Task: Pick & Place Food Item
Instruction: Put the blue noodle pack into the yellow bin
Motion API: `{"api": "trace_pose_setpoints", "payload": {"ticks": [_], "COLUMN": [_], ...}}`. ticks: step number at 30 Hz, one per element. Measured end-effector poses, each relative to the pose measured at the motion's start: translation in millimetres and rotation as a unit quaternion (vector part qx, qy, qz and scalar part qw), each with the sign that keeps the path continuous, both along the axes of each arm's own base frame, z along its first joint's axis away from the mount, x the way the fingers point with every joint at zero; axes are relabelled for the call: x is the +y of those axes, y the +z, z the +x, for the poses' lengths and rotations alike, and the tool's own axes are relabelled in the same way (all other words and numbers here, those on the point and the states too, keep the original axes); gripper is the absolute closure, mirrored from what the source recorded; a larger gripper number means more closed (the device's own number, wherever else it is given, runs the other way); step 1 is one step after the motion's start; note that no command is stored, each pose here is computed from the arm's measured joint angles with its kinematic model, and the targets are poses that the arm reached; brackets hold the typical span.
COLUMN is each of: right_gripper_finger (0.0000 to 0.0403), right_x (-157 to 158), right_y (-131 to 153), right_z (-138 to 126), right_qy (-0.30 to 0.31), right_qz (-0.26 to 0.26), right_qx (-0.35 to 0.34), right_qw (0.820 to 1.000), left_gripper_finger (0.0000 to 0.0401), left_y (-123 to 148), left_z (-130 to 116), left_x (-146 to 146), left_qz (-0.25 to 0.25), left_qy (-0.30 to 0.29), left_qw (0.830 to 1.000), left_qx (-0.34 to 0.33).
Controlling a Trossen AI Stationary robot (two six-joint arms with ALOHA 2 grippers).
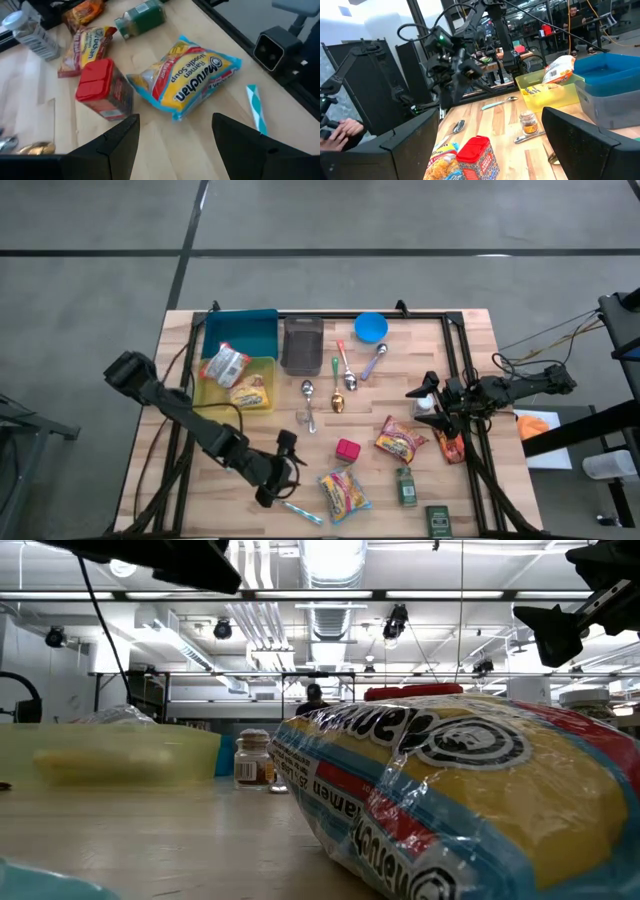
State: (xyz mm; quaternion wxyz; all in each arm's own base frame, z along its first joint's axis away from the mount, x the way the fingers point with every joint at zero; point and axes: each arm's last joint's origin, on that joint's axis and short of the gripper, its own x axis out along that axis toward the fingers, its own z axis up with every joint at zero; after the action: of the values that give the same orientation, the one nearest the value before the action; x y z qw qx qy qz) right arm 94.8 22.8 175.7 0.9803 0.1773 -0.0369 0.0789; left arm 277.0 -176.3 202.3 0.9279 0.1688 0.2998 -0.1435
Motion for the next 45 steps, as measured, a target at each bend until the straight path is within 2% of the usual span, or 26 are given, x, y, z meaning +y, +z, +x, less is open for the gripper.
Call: {"api": "trace_pose_setpoints", "payload": {"ticks": [7, 15, 19, 24, 33, 45], "right_gripper_finger": [0.0052, 0.0052, 0.0052, 0.0052, 0.0052, 0.0052], "right_x": [0, 0, 0, 0, 0, 0], "right_y": [0, 0, 0, 0, 0, -4], "right_z": [0, 0, 0, 0, 0, 1], "right_qy": [0.000, 0.000, 0.000, 0.000, 0.000, 0.000], "right_qz": [0.000, 0.000, 0.000, 0.000, -0.001, -0.006], "right_qx": [0.000, 0.000, 0.000, 0.000, 0.002, 0.020], "right_qw": [1.000, 1.000, 1.000, 1.000, 1.000, 1.000], "left_gripper_finger": [0.0151, 0.0151, 0.0151, 0.0151, 0.0151, 0.0151], "left_y": [-25, -47, -52, -52, -72, -94], "left_z": [18, 36, 38, 42, 38, 49], "left_x": [7, 15, 13, 10, 12, 10], "left_qz": [0.001, -0.025, -0.030, -0.053, -0.076, -0.105], "left_qy": [0.011, -0.015, -0.022, -0.034, -0.032, -0.025], "left_qw": [1.000, 0.999, 0.999, 0.998, 0.997, 0.994], "left_qx": [0.019, 0.032, 0.034, 0.005, -0.010, -0.030]}}
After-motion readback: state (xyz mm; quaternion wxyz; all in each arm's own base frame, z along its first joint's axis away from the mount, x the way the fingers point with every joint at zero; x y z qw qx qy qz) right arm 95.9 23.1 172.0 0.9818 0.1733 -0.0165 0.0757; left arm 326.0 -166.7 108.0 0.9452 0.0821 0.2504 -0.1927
